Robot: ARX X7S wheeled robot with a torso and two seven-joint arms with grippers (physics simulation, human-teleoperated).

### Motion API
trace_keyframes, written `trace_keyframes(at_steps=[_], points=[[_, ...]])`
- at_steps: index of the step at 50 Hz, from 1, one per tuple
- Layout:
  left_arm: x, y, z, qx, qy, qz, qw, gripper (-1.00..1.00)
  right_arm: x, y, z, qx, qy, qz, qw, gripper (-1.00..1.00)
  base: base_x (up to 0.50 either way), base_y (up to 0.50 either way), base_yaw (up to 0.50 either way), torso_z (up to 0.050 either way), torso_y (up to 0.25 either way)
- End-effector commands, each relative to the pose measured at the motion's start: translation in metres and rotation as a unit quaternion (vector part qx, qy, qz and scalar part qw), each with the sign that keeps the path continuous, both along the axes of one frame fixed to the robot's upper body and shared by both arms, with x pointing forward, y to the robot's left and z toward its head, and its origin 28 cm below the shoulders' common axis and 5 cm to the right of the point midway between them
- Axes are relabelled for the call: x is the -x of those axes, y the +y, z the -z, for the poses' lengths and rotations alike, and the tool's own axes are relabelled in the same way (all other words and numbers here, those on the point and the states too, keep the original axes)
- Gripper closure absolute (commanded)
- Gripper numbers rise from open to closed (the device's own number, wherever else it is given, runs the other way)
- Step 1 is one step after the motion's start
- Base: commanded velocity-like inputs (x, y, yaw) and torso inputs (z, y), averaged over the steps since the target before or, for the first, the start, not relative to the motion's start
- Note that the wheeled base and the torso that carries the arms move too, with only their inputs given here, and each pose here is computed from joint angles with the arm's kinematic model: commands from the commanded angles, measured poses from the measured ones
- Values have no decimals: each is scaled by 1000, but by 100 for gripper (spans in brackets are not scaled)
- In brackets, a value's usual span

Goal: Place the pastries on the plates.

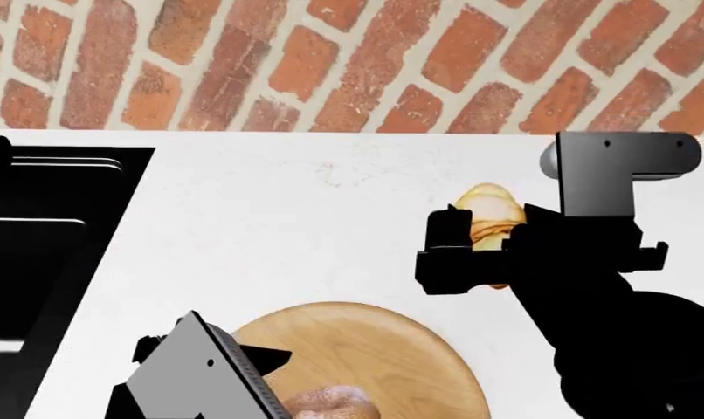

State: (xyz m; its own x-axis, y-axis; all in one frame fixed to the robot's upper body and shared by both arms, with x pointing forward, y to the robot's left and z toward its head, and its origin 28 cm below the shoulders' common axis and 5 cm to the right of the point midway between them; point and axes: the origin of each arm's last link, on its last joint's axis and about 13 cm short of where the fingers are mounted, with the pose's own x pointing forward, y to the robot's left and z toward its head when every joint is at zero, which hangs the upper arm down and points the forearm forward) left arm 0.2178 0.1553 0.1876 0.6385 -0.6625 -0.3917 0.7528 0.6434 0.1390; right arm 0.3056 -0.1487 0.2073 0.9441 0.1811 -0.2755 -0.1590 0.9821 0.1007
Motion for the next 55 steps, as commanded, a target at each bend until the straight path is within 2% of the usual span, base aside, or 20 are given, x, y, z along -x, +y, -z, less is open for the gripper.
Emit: trace_keyframes(at_steps=[1,9,20,24,29,34,44,46,55], points=[[3,-2,-5,6,-6,6,1000,-100,0,1,7,6,9,-5,1000,100,0,0,0,0,0],[4,0,-16,28,-6,4,1000,-100,0,0,6,1,6,-4,1000,100,0,0,0,0,0],[11,10,-45,82,-24,-11,996,-100,1,-1,4,1,-5,-5,1000,100,0,0,0,0,0],[9,23,-49,112,-29,-49,992,-100,7,-4,-2,-2,-45,-5,999,100,0,0,0,0,0],[2,50,-38,123,-30,-129,984,-100,18,-16,-12,-8,-90,12,996,100,0,0,0,0,0],[-4,70,-46,124,-48,-174,976,-100,28,-24,-14,-12,-116,12,993,100,0,0,0,0,0],[-25,98,-51,160,-69,-302,937,-100,53,-35,-11,28,-154,6,988,100,0,0,0,0,1],[-27,103,-53,153,-72,-327,930,-100,59,-37,-12,34,-162,9,986,100,0,0,0,0,0],[-28,107,-54,146,-82,-333,928,-100,74,-40,-17,48,-165,14,985,100,0,52,0,0,0]])
